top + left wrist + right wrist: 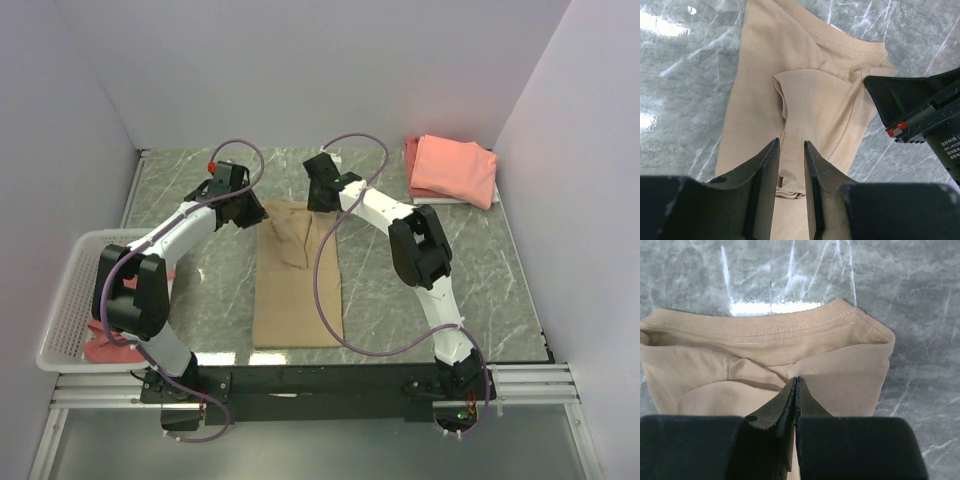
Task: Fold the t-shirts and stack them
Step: Fold the tshirt
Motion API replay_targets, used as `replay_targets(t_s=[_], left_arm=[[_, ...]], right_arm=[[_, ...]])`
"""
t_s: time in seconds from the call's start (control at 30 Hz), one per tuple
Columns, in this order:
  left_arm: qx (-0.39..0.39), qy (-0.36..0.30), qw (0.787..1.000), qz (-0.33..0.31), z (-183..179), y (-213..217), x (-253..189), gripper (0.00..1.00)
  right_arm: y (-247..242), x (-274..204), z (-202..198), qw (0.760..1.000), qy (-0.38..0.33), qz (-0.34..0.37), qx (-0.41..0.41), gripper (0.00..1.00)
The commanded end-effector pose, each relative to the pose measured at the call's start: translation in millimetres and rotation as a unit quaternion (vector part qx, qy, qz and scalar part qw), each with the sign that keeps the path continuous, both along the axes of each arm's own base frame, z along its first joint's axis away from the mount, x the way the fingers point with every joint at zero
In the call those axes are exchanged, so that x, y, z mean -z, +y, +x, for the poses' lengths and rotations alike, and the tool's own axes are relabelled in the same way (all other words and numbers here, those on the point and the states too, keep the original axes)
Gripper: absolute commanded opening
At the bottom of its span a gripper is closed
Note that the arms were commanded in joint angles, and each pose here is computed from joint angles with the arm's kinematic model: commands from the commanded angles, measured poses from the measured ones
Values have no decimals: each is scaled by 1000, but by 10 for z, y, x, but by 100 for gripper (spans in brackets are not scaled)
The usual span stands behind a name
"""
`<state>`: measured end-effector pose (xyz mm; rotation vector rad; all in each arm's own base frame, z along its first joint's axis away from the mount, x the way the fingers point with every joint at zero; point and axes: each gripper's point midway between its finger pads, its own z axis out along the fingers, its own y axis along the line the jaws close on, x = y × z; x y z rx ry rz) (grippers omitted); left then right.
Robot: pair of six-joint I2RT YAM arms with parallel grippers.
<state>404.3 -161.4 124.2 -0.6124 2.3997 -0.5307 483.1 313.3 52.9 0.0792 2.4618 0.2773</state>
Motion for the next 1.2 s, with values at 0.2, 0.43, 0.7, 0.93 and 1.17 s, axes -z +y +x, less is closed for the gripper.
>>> replay_targets(t_s=[0.2,0.43,0.7,0.93,1.17], left_arm=[[2,-32,999,-16,35,-10,-187,32],[5,-26,999,-20,45,-29,-131,32],[11,-19,999,-30,34,-67,-73,32],[11,-15,999,-38,17,-79,-49,34],[2,-13,998,-54,-43,-36,-34,40]], right_arm=[[238,-346,107,997,-53,51,-23,3],[330,-345,129,996,-54,59,-39,3],[369,-68,126,996,-29,56,-55,10],[363,-26,139,995,-18,69,-70,16],[344,-415,156,990,-33,107,-86,38]])
